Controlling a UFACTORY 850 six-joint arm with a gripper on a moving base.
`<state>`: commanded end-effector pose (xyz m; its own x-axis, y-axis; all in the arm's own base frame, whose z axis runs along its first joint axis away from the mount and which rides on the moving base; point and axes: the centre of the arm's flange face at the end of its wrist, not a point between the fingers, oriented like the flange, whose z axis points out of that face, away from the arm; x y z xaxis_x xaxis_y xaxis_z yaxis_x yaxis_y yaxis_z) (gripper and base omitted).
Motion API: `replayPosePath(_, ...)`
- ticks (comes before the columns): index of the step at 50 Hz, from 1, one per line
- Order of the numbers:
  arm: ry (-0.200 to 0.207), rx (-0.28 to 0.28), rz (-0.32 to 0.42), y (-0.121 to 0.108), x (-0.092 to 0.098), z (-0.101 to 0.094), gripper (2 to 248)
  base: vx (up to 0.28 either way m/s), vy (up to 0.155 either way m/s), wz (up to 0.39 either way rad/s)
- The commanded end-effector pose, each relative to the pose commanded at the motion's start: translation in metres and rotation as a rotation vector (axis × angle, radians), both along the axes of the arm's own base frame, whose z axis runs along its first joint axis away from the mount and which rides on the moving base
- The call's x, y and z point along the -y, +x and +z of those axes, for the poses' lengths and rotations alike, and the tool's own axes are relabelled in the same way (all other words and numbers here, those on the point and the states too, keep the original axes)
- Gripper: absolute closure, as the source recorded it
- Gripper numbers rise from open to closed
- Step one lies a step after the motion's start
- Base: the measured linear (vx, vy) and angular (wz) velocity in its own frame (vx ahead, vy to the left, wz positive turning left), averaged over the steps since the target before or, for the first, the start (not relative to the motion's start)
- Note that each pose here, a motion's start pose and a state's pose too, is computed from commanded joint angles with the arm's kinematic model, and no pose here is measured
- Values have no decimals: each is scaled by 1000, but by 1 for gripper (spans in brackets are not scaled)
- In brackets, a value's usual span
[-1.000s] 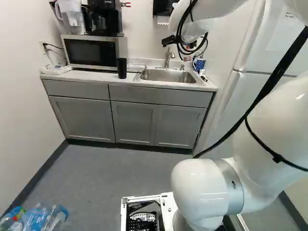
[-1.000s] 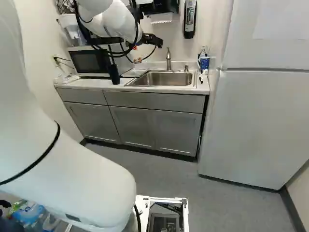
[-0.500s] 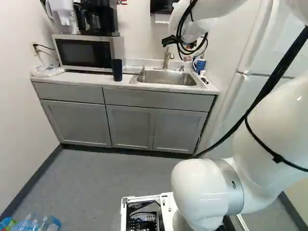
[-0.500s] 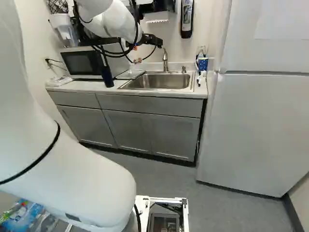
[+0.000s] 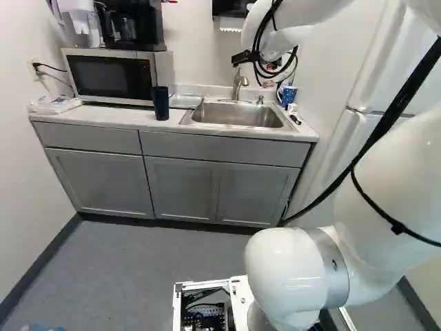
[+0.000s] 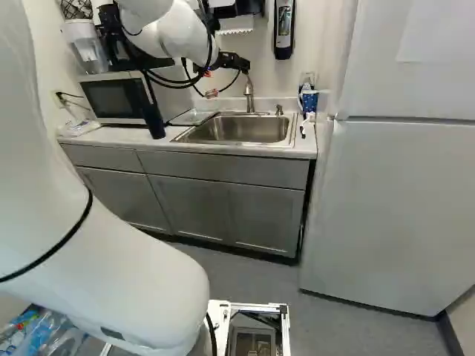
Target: Rinse the cup and place it in the tray
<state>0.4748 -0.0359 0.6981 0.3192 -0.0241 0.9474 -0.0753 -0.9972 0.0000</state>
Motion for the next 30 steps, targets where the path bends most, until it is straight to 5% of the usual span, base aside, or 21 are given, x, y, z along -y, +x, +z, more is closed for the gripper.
replayPosePath(17,0,0,0,0,0,0,3,126,-53,5)
replayPosePath(30,0,0,0,0,0,0,3,72,-39,168)
